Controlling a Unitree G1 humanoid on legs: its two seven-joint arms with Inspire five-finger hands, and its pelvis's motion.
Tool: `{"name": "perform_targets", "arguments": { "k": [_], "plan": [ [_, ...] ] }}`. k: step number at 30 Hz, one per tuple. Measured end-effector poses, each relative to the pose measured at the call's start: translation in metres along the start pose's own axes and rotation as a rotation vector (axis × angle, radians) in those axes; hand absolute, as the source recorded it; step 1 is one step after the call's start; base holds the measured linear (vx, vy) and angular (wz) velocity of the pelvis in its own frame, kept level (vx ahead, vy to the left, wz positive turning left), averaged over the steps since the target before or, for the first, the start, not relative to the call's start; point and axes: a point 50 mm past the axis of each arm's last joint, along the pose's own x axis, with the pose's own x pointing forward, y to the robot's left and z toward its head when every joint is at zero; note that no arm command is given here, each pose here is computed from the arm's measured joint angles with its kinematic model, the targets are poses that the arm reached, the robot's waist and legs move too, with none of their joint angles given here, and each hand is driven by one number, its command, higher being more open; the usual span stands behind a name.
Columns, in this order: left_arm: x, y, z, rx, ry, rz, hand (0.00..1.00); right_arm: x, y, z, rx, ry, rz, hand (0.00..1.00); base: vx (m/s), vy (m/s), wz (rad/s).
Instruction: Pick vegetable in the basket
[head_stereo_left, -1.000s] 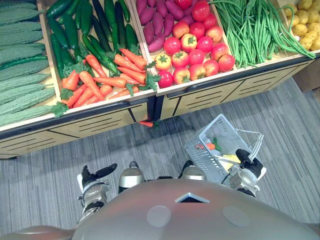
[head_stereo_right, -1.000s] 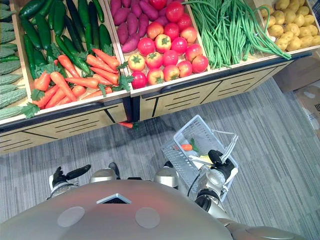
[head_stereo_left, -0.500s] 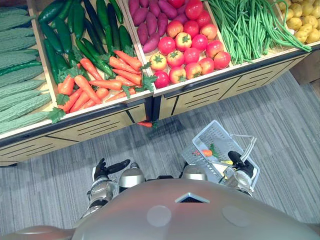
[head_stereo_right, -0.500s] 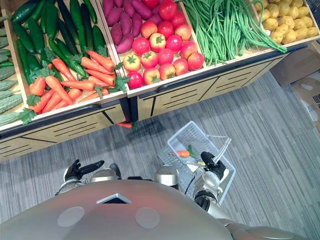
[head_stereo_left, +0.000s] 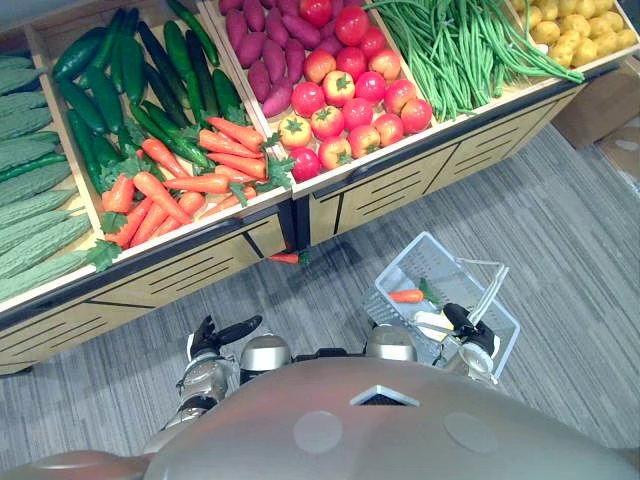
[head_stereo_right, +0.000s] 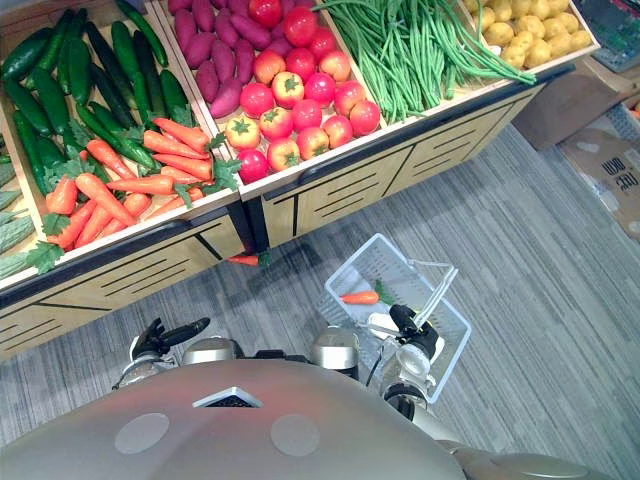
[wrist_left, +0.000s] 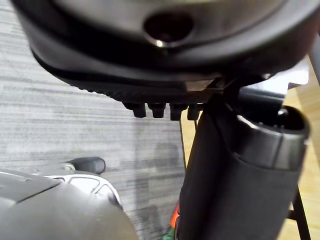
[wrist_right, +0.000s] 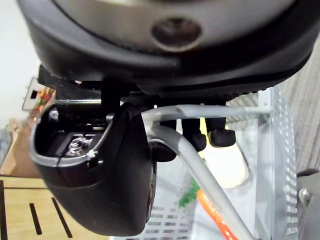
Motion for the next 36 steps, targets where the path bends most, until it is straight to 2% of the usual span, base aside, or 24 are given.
{"name": "perform_targets", "arguments": {
  "k": [13, 19, 26, 30, 36],
  "plan": [
    [0.003, -0.019, 0.023, 0.101, -0.078, -0.064, 1.0, -0.005, 0.03, 0.009, -0.028, -0.039, 0.098, 0.0, -0.08, 0.037, -0.81],
    [0.004, -0.037, 0.036, 0.112, -0.11, -0.123, 1.0, -0.005, 0.026, 0.007, -0.043, -0.035, 0.091, 0.0, -0.01, -0.129, -0.69],
    [0.003, -0.054, 0.041, 0.056, -0.105, -0.178, 1.0, -0.007, 0.033, 0.006, -0.084, -0.044, 0.133, 0.0, -0.1, -0.049, -0.46],
    [0.002, -0.056, 0.037, -0.005, -0.087, -0.168, 1.0, -0.007, 0.024, 0.001, -0.13, -0.045, 0.153, 0.0, -0.14, -0.07, -0.52],
    [0.001, -0.057, 0.039, -0.114, -0.104, -0.163, 1.0, -0.001, 0.016, 0.013, -0.178, -0.097, 0.162, 0.0, -0.02, 0.026, -1.41]
  ]
}}
